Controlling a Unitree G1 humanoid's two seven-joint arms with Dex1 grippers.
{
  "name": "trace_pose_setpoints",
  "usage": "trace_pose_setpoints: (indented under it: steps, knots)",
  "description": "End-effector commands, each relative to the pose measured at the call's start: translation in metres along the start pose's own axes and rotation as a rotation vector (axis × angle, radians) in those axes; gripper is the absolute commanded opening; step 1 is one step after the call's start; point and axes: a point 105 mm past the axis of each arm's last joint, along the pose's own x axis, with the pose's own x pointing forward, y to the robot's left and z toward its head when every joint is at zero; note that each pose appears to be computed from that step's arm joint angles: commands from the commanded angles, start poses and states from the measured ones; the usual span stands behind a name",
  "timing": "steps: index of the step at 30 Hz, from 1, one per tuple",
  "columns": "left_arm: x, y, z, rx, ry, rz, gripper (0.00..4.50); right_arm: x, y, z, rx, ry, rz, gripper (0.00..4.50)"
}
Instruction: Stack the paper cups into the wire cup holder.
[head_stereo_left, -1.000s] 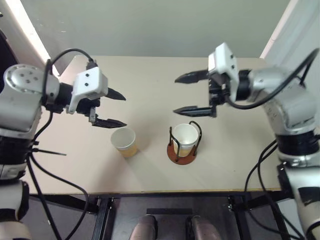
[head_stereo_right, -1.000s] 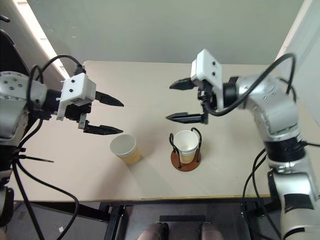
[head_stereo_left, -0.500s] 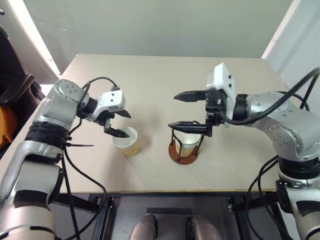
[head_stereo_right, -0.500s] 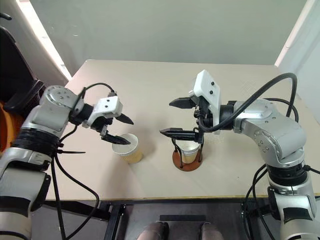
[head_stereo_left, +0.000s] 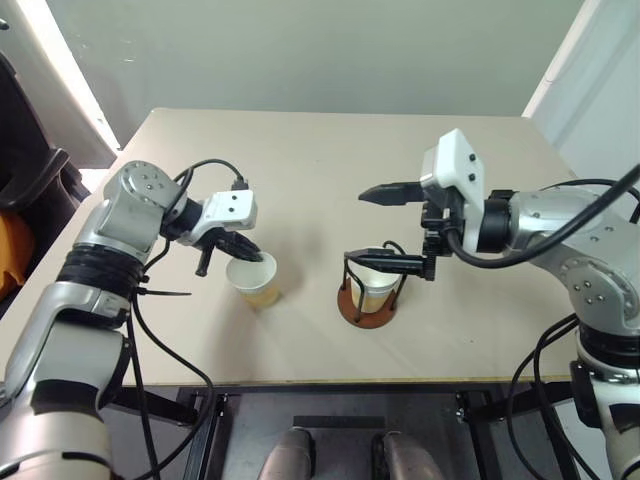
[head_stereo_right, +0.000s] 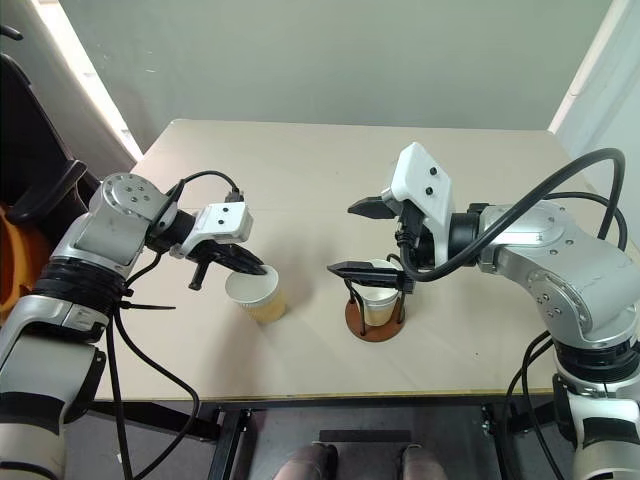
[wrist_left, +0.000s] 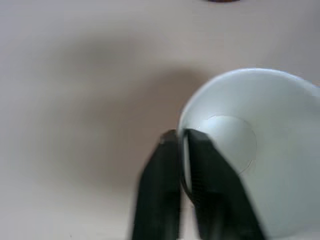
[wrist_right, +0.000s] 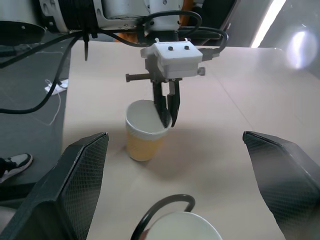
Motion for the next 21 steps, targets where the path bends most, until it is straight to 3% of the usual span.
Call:
trace_pose_setpoints:
  steps: [1,6,8,14,21]
  knots:
    - [-0.018,-0.005,0.007,0.016,-0.037,-0.004,0.03,-0.007,-0.002,0.01,-0.049,-0.019,-0.03,4.49]
    - [-0.033,-0.002,0.024,0.031,-0.109,0.023,0.03,-0.016,-0.006,0.009,-0.055,-0.004,-0.055,4.49]
    - [-0.047,0.003,0.046,0.077,-0.179,0.051,0.03,-0.032,-0.012,0.01,-0.045,0.006,-0.074,4.49]
    - [-0.086,0.007,0.146,0.294,-0.518,0.036,0.03,-0.099,-0.009,-0.008,-0.073,0.155,-0.095,4.49]
    - [-0.055,-0.004,0.2,0.454,-0.616,-0.155,0.03,-0.123,-0.01,-0.009,-0.058,0.161,-0.149,4.49]
